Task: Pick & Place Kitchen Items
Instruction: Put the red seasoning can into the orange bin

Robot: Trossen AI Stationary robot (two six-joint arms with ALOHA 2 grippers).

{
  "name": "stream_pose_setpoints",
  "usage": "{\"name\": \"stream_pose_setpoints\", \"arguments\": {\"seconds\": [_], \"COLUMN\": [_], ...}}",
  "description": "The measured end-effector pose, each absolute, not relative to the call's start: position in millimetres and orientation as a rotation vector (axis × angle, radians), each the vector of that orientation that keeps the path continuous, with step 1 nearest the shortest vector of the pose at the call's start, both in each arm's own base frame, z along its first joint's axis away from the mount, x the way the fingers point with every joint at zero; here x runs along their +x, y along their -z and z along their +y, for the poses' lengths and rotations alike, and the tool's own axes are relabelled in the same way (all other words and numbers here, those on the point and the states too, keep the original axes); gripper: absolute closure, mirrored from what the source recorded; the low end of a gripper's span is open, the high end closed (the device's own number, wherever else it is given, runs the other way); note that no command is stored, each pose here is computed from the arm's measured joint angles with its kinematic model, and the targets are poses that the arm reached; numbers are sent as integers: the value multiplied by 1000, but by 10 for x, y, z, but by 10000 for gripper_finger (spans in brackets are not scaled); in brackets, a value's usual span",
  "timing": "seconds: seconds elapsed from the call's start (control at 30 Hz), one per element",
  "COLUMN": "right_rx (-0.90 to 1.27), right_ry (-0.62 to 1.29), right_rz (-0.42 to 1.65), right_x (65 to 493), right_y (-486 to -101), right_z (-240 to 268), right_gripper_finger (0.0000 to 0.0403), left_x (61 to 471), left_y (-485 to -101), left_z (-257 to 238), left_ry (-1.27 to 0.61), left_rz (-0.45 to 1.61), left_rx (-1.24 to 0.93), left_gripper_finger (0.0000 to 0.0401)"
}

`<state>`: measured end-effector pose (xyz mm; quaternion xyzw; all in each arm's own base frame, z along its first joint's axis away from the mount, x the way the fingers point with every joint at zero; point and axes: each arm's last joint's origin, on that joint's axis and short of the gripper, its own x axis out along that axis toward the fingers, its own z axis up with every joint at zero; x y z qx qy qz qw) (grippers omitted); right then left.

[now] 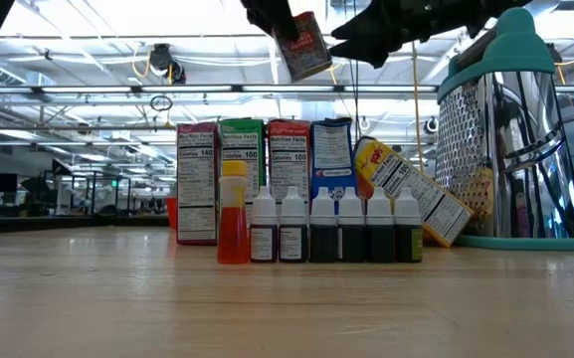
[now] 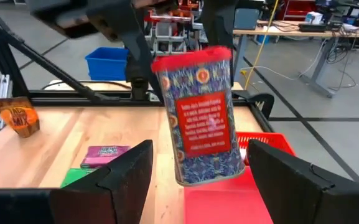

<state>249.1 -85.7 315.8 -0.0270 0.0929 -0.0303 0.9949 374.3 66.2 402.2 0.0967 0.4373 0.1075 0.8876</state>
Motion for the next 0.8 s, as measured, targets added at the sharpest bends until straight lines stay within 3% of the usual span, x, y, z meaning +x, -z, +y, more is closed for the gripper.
{"name": "stream_pose_setpoints", "arguments": {"seconds": [0.6,0.8], "right_rx": [-102,-106], "right_ry": [29,28], "right_rz": [133,134], "right_x": [2731,2736], "right_y": [-3053,-3047], "right_z": [-852,-854], "right_gripper_finger": [153,229], "left_x": [3797,3802], "left_y": [-3998,-3991], "left_z": [665,663], "left_ry": [-194,-171], "left_rz": [892,891], "left_rx": [202,196], "left_gripper_finger": [195,195]}}
